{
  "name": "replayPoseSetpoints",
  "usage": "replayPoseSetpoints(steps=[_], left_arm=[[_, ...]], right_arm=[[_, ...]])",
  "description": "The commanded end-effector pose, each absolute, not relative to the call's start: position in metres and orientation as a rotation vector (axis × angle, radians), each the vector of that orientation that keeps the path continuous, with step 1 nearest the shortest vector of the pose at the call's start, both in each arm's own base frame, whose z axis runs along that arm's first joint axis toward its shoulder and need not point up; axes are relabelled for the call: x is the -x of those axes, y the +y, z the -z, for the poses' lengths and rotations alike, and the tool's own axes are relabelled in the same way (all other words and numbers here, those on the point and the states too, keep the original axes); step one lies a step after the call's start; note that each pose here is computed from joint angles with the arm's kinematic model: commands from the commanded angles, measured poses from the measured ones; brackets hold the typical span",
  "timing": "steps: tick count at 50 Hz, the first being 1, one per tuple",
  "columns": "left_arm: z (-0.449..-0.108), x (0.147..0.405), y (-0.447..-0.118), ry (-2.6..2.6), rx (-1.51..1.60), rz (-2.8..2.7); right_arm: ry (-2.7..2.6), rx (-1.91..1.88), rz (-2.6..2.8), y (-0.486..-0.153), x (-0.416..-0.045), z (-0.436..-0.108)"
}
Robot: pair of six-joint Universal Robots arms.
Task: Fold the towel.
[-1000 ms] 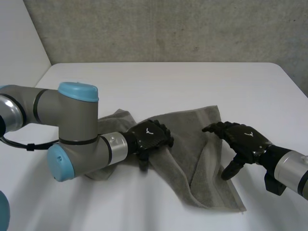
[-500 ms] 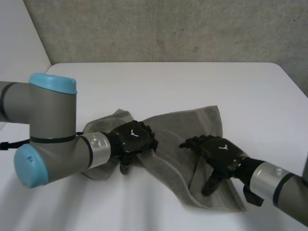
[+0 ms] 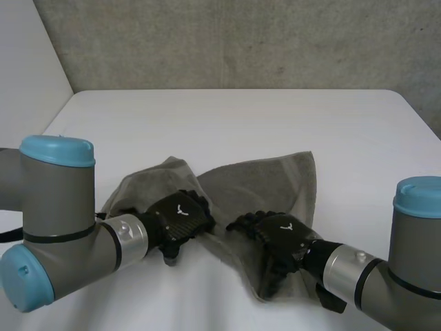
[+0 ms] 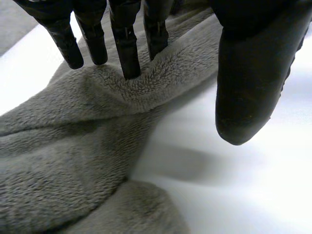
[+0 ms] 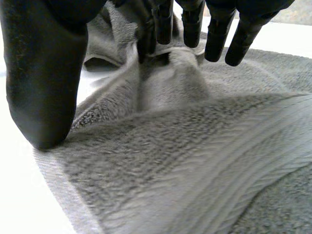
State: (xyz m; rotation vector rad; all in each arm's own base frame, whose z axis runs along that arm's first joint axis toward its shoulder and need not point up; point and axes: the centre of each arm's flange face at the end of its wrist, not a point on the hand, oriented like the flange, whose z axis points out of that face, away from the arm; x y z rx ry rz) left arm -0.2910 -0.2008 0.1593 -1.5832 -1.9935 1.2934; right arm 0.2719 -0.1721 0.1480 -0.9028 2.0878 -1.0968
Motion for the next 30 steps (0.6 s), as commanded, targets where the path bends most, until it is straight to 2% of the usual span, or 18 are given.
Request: replayPoseSetpoints(steps=[1,16,30], left_arm=[[-0.160,0.294,-0.209,-2.003,1.575,-1.397],[-0.161,0.300,-0.218,-2.008,1.481,-1.515],[-0.159,0.310,-0.214,-2.000,1.380,-1.496]], right_arm=[[2.109,0.917,1.075,-0.167,-0.274,-0.153],[2.176,0.915,1.085,-0.164,-0.269,-0.159],[2.154,0.953,1.141,-0.149,-0.282,-0.159]])
